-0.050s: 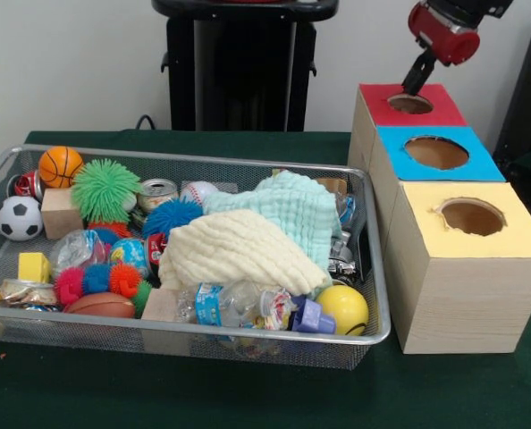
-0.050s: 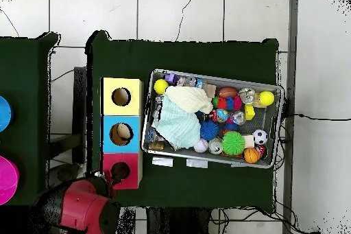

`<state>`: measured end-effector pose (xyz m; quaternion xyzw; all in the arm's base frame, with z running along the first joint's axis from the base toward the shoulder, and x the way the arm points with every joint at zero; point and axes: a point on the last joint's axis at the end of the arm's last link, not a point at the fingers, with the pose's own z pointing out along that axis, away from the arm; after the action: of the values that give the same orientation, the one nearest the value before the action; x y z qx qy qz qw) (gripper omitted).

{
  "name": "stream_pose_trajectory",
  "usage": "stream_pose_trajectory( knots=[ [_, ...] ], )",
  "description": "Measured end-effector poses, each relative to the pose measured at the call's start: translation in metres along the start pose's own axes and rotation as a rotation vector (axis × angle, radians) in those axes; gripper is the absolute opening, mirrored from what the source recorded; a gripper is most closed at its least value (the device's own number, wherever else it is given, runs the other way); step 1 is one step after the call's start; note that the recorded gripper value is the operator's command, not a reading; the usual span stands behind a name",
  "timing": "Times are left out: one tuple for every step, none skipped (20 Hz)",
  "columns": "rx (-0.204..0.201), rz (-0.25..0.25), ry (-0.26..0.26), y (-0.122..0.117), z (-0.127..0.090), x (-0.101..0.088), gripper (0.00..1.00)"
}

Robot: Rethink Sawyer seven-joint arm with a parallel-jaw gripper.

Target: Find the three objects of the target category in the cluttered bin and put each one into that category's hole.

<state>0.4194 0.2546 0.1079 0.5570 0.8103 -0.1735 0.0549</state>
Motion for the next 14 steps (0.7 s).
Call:
stream_pose_trajectory(
  knots=[
    [0.02,-0.011,-0.001,-0.003,-0.007,-0.004,0.0],
    [0.047,-0.025,-0.002,-0.006,-0.017,-0.01,0.0],
    [0.067,-0.038,-0.009,-0.008,-0.027,-0.017,0.0],
    [0.073,-0.046,-0.016,-0.008,-0.033,-0.021,0.0],
    [0.074,-0.051,-0.023,-0.008,-0.037,-0.025,0.0],
    [0.064,-0.062,-0.047,-0.006,-0.045,-0.033,0.0],
    [0.056,-0.067,-0.058,-0.005,-0.048,-0.037,0.0],
    [0.013,-0.082,-0.096,0.002,-0.056,-0.049,0.0],
    [0.001,-0.084,-0.104,0.004,-0.057,-0.052,0.0],
    [-0.011,-0.086,-0.111,0.006,-0.058,-0.055,0.0],
    [-0.044,-0.093,-0.134,0.011,-0.06,-0.062,0.0],
    [-0.104,-0.097,-0.171,0.021,-0.062,-0.075,0.0],
    [-0.128,-0.098,-0.185,0.024,-0.063,-0.081,0.0],
    [-0.173,-0.095,-0.209,0.031,-0.064,-0.093,0.0]
  ],
)
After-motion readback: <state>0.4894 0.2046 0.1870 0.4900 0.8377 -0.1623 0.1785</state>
